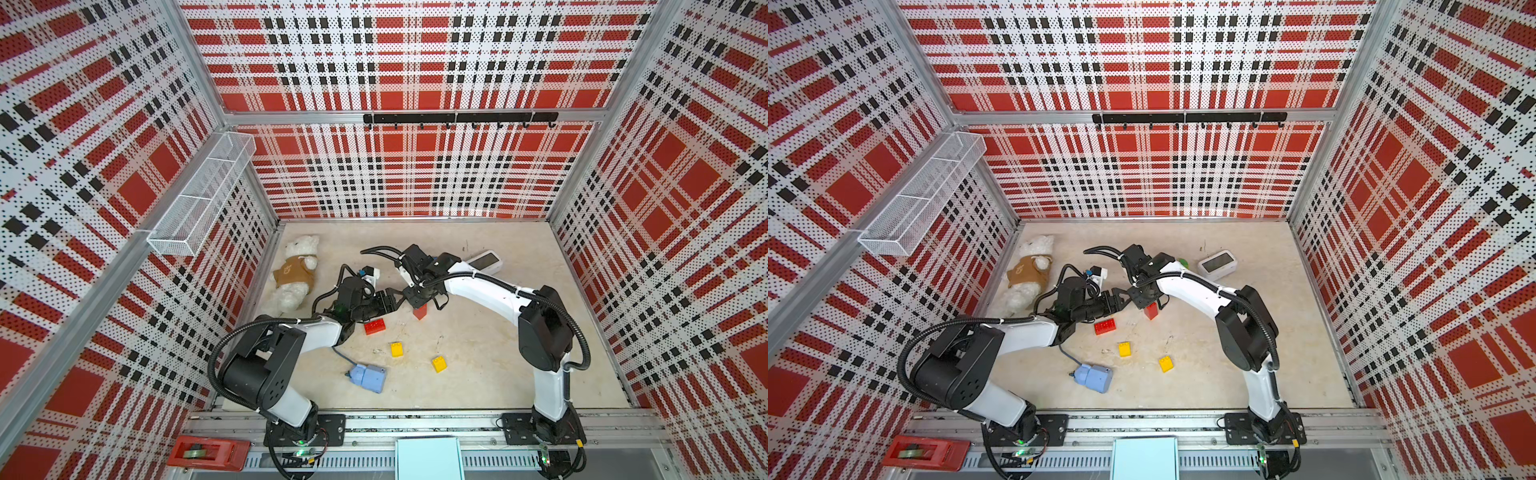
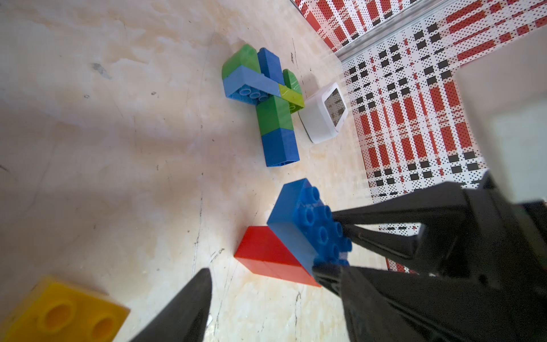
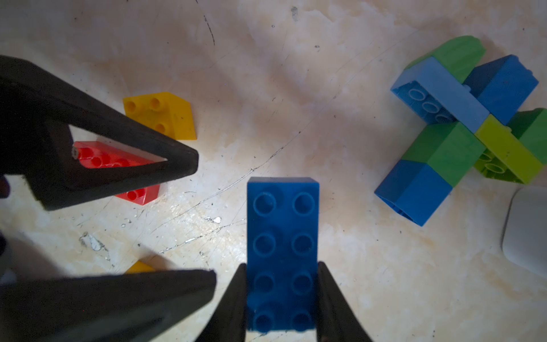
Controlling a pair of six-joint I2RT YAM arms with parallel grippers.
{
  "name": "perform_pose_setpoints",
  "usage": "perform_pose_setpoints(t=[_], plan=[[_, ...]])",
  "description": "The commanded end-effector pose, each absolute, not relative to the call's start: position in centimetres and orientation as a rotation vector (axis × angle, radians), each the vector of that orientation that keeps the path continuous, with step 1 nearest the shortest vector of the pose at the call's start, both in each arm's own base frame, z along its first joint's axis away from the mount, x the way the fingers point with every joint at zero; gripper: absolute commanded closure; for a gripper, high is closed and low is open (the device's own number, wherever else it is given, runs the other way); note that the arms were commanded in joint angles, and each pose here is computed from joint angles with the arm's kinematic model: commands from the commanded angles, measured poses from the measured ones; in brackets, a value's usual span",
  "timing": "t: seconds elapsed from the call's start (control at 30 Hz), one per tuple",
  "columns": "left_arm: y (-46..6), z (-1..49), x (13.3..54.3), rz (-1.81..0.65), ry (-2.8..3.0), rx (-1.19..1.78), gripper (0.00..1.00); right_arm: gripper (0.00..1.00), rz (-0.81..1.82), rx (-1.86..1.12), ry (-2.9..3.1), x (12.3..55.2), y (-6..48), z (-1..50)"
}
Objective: Assemble a fork with lego
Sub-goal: Assemble the lego brick with the lego brick.
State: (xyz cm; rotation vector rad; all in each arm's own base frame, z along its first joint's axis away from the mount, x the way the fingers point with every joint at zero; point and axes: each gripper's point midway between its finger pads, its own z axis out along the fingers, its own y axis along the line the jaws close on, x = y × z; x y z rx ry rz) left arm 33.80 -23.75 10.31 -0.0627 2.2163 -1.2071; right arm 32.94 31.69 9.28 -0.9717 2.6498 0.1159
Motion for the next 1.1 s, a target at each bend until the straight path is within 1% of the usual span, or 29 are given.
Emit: perform_pose_setpoints(t=[0.0, 0.17, 0.27, 0.43, 0.6, 0.77, 0.87, 1.07], plan=[[-23.4, 10.8, 33.8, -1.192, 2.204, -0.055, 0.28, 1.0, 0.045, -1.125, 3.067, 25.5, 26.8, 0.9], [-23.4, 10.9, 33.8, -1.19, 2.202, -0.056, 0.28, 1.0, -0.044, -0.965, 3.202, 24.7, 25.4, 0.7], [-23.5, 10.9, 33.8, -1.192, 2.203, -0.054, 0.28, 1.0, -0.088, -0.934, 3.209, 24.6, 25.2, 0.7], [-23.5, 10.9, 33.9, -1.195, 2.204, -0.052, 0.28, 1.0, -0.105, -1.208, 3.073, 24.7, 26.3, 0.8], [-23.5, 11.3, 34.0, -1.192, 2.197, -0.048, 0.28, 1.0, -0.014, -1.464, 2.962, 24.3, 27.2, 0.3], [-23.4, 11.3, 34.0, -1.189, 2.196, -0.048, 0.28, 1.0, 0.044, -1.553, 2.9, 24.8, 27.5, 0.6], [-23.4, 11.4, 33.9, -1.186, 2.193, -0.045, 0.28, 1.0, 0.041, -1.502, 2.887, 25.7, 27.3, 1.2], [-23.4, 11.6, 33.4, -1.169, 2.193, -0.011, 0.29, 1.0, 0.123, -1.212, 2.912, 27.9, 27.2, 2.9]])
